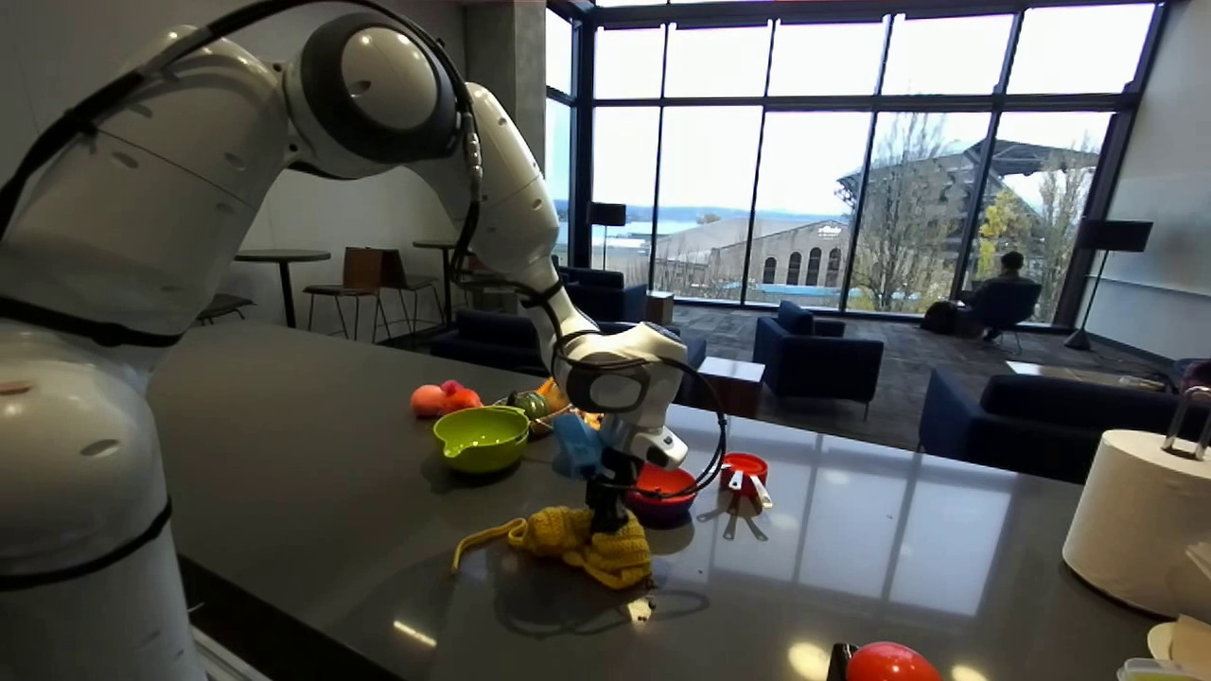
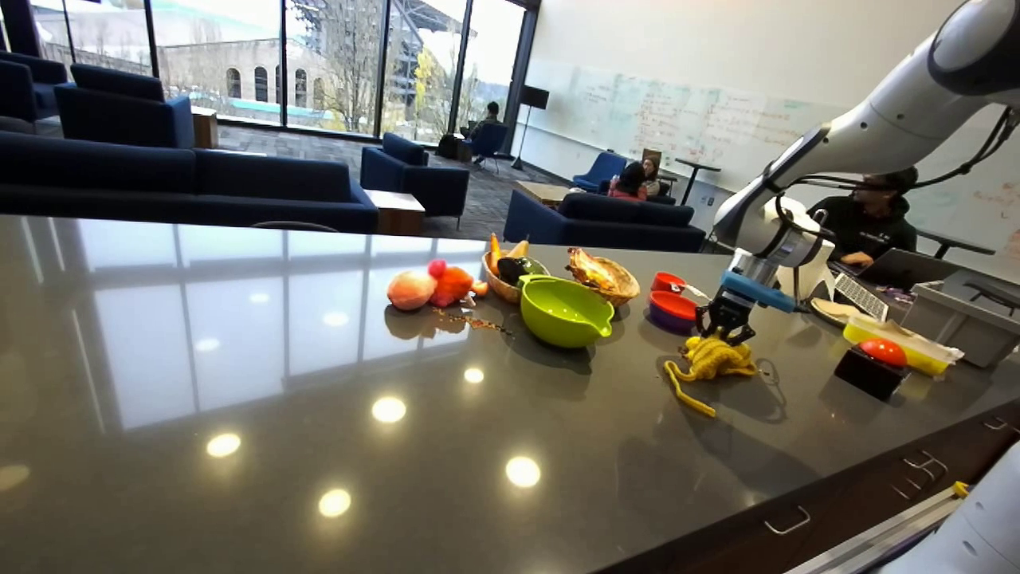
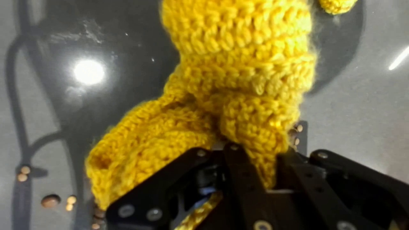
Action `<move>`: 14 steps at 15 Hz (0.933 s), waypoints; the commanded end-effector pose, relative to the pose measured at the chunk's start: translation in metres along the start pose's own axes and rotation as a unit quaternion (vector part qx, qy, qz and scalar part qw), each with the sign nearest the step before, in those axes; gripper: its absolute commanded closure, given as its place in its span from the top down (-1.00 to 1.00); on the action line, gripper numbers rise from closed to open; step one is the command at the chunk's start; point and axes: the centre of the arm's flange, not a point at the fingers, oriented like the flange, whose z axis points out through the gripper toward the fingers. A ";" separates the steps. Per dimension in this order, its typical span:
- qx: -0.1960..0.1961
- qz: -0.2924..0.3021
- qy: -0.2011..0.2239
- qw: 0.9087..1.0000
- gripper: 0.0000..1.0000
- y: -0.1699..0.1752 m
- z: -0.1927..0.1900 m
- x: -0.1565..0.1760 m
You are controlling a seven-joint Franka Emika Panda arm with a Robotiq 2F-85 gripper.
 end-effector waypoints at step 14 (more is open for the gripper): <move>-0.021 -0.141 -0.031 0.989 -0.92 -0.119 0.057 0.003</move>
